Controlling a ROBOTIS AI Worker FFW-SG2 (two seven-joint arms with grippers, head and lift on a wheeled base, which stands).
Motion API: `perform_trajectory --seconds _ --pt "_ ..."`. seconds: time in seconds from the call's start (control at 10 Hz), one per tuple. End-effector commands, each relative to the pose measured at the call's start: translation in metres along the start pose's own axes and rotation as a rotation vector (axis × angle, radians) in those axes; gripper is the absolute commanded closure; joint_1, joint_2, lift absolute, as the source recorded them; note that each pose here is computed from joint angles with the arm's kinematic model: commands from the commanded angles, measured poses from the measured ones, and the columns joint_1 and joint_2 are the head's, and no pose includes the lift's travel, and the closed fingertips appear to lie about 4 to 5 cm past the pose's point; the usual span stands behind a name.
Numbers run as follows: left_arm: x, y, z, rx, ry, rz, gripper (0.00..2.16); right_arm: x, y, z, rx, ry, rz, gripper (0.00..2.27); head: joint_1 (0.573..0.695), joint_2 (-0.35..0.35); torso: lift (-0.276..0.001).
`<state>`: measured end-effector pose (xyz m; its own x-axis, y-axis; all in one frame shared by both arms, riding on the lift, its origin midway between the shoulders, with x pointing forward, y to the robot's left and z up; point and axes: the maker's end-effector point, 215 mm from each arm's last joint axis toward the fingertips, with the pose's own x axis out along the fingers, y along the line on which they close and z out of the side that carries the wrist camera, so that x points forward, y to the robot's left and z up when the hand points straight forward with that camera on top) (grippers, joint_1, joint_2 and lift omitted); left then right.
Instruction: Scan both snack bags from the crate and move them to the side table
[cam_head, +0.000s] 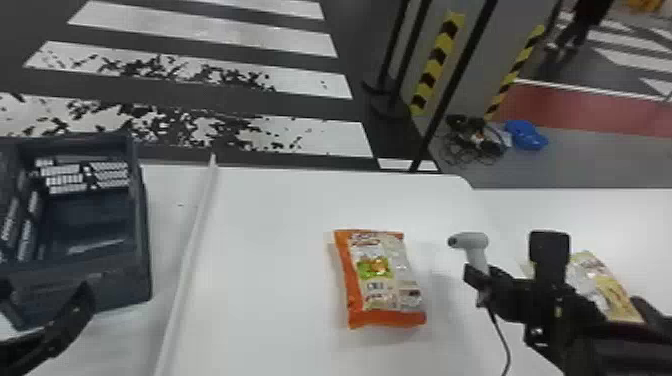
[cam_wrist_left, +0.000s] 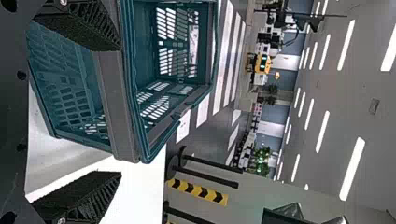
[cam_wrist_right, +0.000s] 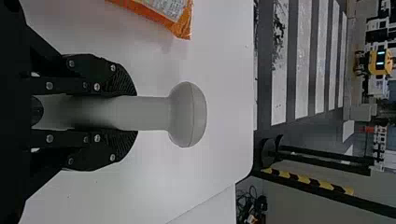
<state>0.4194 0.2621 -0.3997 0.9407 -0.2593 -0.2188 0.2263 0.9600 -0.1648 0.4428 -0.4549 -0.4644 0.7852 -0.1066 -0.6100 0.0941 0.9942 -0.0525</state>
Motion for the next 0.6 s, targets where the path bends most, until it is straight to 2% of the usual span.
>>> perform_trajectory --seconds 0.0,0.3,0.5 --pt "0.001 0.001 -0.001 0.0 0.001 0.003 0.04 -0.024 0.018 -0.004 -0.031 0.02 -0.007 2.24 0.695 -0.252 -0.099" --pt "0.003 0.0 -0.001 -0.001 0.0 0.0 0.04 -0.068 0.052 -0.02 -0.054 0.096 -0.017 2.24 0.695 -0.221 -0.099" --pt "0.003 0.0 -0.002 -0.003 0.002 -0.001 0.04 -0.091 0.086 -0.024 -0.072 0.124 0.02 2.24 0.695 -0.185 -0.099"
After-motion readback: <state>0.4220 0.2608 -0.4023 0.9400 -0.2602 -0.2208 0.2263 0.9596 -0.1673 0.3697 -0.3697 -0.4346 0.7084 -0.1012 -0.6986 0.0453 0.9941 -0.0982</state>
